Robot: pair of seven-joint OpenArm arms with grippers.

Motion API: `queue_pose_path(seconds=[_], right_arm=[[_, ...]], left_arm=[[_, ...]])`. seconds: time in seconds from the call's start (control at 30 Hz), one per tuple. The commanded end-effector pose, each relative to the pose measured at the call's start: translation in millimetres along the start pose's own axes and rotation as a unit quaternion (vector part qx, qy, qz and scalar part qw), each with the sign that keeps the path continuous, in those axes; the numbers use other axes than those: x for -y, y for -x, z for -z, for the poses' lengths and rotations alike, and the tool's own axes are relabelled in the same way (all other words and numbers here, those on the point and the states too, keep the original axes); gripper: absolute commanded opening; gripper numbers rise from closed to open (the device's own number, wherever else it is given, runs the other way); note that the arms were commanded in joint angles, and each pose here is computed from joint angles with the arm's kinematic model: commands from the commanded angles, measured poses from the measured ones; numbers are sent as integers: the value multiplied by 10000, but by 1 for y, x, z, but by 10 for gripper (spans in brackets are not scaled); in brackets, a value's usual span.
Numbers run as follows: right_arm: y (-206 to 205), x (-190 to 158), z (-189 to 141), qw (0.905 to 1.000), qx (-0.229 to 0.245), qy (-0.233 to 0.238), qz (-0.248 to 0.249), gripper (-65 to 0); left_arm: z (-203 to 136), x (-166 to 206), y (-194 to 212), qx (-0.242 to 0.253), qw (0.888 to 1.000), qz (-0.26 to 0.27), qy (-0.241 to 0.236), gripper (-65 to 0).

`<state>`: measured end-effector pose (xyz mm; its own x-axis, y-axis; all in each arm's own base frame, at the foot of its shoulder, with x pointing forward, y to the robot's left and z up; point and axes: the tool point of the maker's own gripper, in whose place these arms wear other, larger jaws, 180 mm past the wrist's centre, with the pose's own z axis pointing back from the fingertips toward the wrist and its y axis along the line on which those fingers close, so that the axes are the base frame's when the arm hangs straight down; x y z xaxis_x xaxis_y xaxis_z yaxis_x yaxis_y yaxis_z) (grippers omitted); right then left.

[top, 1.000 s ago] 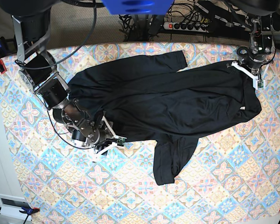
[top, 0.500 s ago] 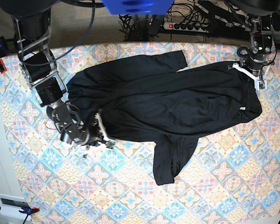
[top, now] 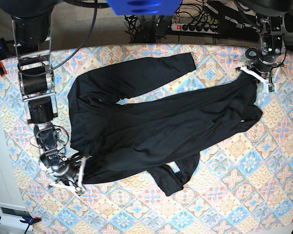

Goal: Layout the t-shirt on the table in an organized manner, then fold the t-shirt properly
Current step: 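Release the right gripper's hold and drag the shirt hem outward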

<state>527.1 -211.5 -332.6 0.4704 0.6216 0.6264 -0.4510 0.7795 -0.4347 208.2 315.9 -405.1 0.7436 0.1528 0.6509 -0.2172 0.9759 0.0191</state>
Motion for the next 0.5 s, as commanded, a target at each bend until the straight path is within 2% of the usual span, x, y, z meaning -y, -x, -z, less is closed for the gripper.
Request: queue_pose_path(seconds=[0.0, 0.1, 0.2, 0.47], right_arm=[[-27, 34, -8, 9984, 324, 434, 147, -650], [-16, 55, -8, 9942, 205, 955, 452, -650], [-16, 62, -9, 9911, 194, 1212, 523, -646], [-11, 58, -8, 9915, 92, 1196, 513, -505]], left_arm=[[-3, -8, -14, 208, 9997, 84, -107, -649], [-3, -7, -15, 223, 9997, 83, -106, -649], [-2, -6, -27, 450, 9989, 65, -92, -649], [-2, 0, -21, 424, 9991, -25, -43, -649]])
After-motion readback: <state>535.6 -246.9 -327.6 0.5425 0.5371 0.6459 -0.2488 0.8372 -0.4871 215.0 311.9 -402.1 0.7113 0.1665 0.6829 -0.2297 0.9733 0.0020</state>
